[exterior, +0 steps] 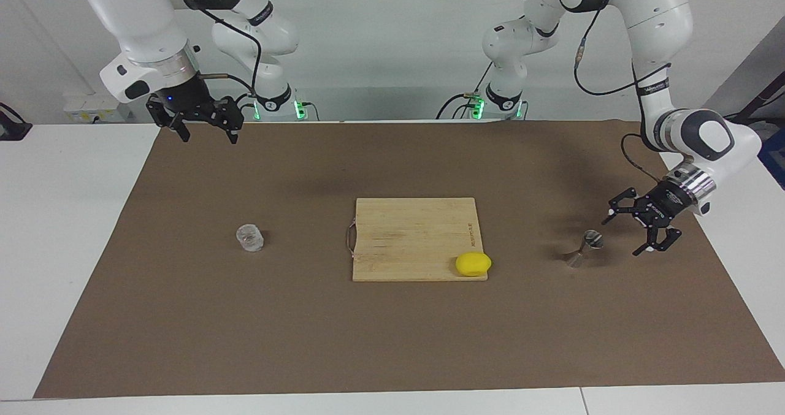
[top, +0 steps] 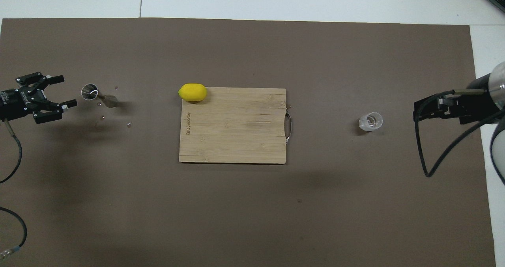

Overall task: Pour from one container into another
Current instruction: 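Open the left gripper and move it toward the small metal cup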

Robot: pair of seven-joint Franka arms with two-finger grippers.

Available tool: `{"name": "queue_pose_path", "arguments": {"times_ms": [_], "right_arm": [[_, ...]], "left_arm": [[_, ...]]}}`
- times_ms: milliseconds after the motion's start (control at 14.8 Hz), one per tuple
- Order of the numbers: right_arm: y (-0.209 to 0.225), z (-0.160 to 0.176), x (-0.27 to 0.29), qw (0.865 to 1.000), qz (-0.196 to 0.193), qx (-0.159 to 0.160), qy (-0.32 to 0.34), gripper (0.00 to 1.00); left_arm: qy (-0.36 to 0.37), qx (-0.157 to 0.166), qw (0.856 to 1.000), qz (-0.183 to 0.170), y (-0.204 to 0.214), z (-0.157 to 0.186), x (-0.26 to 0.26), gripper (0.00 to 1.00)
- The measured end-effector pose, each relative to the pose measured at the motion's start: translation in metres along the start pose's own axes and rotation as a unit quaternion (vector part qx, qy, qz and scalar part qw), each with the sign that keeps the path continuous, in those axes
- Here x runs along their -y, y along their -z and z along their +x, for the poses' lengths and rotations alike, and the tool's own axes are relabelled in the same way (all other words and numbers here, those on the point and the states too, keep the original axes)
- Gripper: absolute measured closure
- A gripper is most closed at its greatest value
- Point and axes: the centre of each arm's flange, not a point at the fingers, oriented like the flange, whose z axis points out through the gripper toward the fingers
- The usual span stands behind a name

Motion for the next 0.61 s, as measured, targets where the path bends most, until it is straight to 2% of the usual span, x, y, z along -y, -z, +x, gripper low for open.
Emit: {"name": "queue_pose_path", "arguments": {"times_ms": [607], "right_arm": [[0.000, 0.000, 0.000, 1.000, 0.000, 0.000, 0.000, 0.00]], "left_arm": [[-0.080, 0.007, 0.996, 0.028, -0.021, 0.002, 0.018, 0.00]]}}
